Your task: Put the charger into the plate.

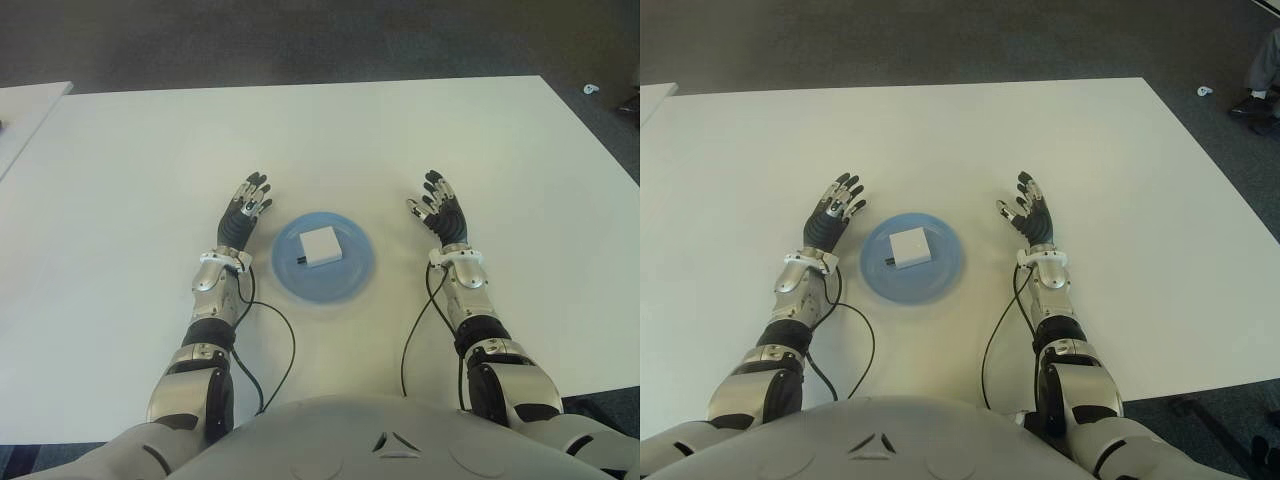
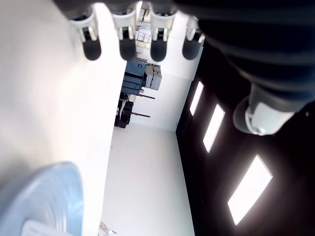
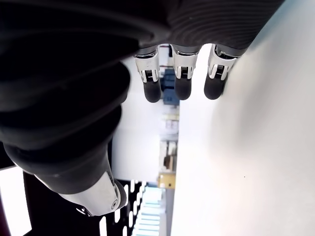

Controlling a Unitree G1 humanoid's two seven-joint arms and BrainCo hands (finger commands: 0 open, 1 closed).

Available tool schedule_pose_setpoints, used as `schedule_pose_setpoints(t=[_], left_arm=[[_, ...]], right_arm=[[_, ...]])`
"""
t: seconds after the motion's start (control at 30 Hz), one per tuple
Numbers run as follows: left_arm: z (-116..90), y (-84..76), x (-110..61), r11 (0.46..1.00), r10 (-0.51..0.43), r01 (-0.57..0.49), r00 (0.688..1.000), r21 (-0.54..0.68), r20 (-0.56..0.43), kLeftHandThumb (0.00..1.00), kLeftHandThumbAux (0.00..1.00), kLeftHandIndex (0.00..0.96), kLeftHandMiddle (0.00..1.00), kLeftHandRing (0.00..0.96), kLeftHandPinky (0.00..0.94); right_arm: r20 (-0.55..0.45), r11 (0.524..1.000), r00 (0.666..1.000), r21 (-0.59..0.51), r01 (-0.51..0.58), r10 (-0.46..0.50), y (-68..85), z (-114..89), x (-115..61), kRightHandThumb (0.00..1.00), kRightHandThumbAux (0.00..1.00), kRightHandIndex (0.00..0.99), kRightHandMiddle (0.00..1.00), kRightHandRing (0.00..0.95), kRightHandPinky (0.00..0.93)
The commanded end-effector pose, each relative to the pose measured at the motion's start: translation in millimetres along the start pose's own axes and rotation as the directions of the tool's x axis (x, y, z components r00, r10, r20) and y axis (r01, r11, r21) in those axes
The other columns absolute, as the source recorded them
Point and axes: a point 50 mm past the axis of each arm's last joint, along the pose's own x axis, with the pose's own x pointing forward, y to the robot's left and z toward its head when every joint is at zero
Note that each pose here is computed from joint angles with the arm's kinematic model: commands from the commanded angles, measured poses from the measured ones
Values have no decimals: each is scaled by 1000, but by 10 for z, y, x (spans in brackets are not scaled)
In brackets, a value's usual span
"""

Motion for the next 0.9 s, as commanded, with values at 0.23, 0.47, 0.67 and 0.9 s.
schedule_pose_setpoints(t=[0.23, 0.47, 0.67, 0.9], left_arm=[[-99, 135, -144, 991, 129, -127, 991, 46, -46, 11, 474, 0, 49, 45, 63], [-65, 213, -159, 978, 200, -198, 979, 60, -26, 7, 490, 0, 41, 30, 44], [-59, 263, -171, 972, 231, -229, 973, 53, -23, 11, 507, 0, 31, 17, 33], [-59, 320, -176, 961, 271, -268, 962, 70, -27, 22, 527, 0, 13, 3, 21]], right_arm=[[-131, 1000, 991, -21, -11, 8, 137, -261, -169, 0, 789, 30, 49, 8, 5], [-143, 999, 990, -34, -7, 2, 229, -271, -178, 0, 798, 27, 34, 0, 14], [-161, 1000, 987, -30, -9, 4, 278, -293, -191, 0, 816, 21, 18, 0, 20], [-181, 1000, 983, -25, -8, 4, 340, -284, -167, 0, 823, 3, 2, 0, 14]])
